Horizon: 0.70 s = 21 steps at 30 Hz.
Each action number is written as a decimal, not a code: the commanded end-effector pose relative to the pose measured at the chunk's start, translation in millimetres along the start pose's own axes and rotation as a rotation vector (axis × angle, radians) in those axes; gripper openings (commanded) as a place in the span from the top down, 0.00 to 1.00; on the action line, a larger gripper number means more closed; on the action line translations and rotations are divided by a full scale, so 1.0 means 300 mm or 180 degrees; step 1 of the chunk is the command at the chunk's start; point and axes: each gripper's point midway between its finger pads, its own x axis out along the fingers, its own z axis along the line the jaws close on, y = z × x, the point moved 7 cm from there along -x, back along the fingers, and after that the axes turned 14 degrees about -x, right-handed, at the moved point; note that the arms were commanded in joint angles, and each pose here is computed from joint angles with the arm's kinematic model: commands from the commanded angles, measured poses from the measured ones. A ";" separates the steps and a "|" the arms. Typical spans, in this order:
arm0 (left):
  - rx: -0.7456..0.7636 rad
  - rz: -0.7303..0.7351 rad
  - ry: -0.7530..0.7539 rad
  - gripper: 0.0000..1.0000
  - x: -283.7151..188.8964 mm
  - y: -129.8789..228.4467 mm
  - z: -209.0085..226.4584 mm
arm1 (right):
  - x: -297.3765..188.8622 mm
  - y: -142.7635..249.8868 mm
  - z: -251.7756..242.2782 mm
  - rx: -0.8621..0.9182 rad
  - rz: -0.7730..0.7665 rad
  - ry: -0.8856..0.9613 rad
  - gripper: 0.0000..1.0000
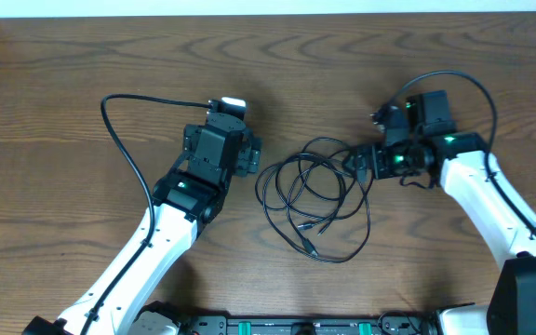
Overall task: Untangle cables
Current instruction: 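Lower the right gripper onto the black cable pile and grasp a loop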
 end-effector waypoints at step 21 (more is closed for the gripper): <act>-0.0031 -0.0065 -0.0015 0.09 -0.012 -0.020 0.004 | 0.254 0.050 0.103 -0.0625 0.0598 -0.0117 0.62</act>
